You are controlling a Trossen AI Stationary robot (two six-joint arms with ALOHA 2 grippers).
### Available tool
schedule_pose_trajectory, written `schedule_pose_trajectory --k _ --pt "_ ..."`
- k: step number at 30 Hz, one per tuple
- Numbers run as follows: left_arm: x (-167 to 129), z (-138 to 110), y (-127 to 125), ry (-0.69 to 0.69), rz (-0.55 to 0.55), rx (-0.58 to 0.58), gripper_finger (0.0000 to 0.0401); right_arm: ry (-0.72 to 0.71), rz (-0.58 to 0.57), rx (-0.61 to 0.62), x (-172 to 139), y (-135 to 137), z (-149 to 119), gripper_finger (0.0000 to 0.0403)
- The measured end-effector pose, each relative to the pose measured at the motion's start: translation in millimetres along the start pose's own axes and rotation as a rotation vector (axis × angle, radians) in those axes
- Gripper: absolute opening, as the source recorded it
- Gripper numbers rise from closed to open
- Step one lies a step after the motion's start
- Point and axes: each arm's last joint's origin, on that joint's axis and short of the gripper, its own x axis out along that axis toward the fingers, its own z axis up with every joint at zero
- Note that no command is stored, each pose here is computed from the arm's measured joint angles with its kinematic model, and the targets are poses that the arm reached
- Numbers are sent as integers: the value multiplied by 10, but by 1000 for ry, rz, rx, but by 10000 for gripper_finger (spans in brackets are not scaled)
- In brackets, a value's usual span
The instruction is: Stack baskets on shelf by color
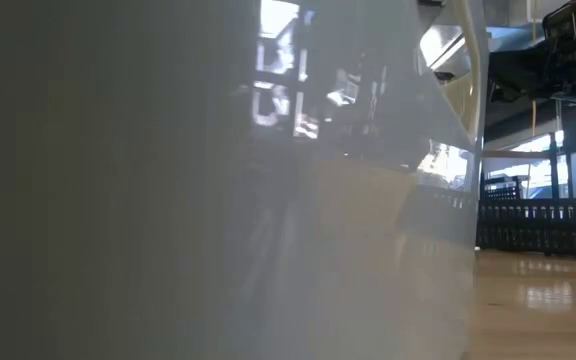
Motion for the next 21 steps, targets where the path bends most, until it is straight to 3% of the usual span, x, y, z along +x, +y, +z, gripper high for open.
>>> schedule_pose_trajectory --k 21 --pt "0 1 0 0 0 0 0 -14 -1 -2 0 -1 14 0"
